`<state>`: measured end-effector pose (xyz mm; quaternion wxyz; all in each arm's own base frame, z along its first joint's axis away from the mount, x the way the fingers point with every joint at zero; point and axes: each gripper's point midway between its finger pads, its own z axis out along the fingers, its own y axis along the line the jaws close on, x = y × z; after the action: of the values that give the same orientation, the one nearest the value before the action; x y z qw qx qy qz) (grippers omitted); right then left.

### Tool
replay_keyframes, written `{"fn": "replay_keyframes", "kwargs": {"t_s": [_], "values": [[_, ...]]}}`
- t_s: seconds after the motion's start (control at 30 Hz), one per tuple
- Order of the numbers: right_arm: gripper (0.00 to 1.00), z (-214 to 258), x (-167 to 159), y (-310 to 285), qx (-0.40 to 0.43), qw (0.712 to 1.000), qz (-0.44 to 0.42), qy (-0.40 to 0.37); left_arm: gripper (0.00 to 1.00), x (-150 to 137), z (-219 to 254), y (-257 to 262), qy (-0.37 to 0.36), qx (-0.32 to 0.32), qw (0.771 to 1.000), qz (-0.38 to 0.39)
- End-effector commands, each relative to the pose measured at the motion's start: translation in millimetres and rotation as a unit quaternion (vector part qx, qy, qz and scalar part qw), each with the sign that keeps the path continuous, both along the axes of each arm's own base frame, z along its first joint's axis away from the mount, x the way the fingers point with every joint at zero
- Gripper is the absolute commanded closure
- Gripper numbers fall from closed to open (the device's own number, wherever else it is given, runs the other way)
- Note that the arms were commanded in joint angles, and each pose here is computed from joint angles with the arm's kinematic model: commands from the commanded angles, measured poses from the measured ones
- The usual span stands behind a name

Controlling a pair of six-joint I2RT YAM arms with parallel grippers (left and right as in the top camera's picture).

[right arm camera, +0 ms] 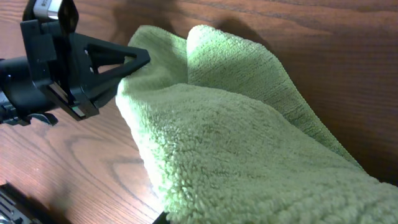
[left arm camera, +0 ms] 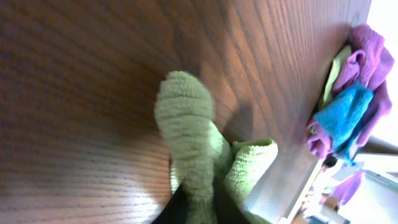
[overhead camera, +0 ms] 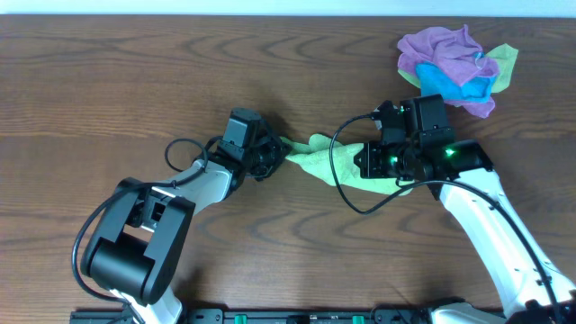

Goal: Fold the cloth
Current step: 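Grasp the green towel's left corner with the left gripper, right holds other corner, then lift the towel with both grippers and lay it flat toward the near side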

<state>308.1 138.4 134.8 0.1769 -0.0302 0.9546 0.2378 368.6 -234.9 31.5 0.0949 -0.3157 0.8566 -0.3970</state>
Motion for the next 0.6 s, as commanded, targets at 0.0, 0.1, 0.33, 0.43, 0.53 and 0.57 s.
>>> {"fn": "replay_keyframes", "kwargs": {"t_s": [0.0,0.1,0.33,0.43,0.53,0.57], "values": [[0.99,3,0,-1,0.003,1.000,0.001,-0.006,0.94,6,1,4,-0.024,0.015,0.999,-0.017],[0.99,3,0,-1,0.003,1.000,0.001,-0.006,0.94,7,7,3,-0.039,0.007,0.998,-0.042],[0.99,21,19,12,0.040,0.997,0.014,-0.059,0.94,39,80,13,-0.139,-0.036,0.986,-0.087],[0.99,36,38,17,0.058,0.993,0.005,-0.105,0.94,57,111,26,-0.161,-0.026,0.983,-0.081],[0.99,49,55,19,0.064,0.987,0.000,-0.148,0.94,73,133,36,-0.179,-0.004,0.981,-0.076],[0.99,53,60,18,0.064,0.985,-0.002,-0.160,0.94,77,139,38,-0.187,0.003,0.980,-0.073]]}}
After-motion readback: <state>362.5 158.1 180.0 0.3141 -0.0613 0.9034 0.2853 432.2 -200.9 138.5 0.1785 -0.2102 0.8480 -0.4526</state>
